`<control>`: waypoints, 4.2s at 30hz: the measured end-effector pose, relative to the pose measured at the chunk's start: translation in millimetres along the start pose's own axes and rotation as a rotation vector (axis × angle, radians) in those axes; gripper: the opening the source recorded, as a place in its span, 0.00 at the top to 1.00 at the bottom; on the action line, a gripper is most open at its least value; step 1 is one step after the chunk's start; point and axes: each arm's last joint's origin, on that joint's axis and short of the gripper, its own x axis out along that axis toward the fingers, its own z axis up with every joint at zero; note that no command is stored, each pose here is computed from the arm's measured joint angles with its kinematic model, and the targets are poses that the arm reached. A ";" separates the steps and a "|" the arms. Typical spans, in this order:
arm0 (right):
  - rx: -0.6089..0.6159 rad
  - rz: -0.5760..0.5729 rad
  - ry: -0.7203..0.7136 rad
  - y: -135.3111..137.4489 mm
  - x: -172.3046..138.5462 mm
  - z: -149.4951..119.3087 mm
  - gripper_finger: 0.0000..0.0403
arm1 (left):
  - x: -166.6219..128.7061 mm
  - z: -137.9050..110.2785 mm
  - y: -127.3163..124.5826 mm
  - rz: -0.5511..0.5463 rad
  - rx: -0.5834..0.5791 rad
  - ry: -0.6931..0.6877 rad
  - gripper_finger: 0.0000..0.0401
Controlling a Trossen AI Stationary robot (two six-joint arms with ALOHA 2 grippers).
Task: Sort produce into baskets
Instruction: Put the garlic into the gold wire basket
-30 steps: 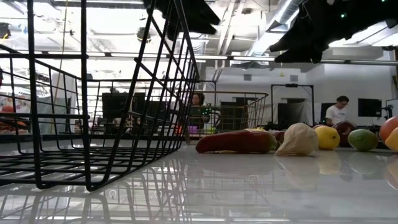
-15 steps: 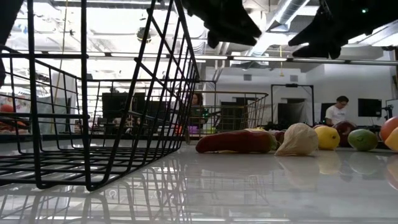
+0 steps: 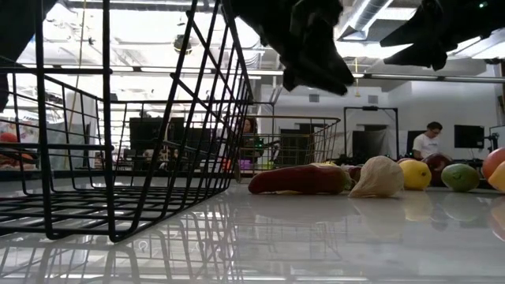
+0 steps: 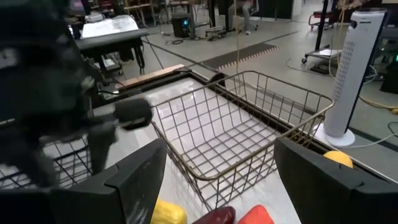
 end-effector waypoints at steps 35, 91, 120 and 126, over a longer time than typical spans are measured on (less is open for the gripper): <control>0.004 0.012 0.019 3.1 -0.1 -2.6 0.19 | 89.9 -10.1 -34.2 0.049 0.015 0.159 0.26; 0.011 0.008 0.034 4.3 3.0 -7.7 0.19 | 61.6 -30.1 -91.6 0.123 1.001 0.642 0.26; 0.006 0.001 0.062 9.1 9.9 -11.1 0.19 | 76.3 -31.1 -71.9 -0.237 1.649 0.514 0.26; 0.007 0.001 0.060 9.2 9.9 -10.9 0.19 | 76.4 -29.4 -60.6 -0.250 1.635 0.504 0.33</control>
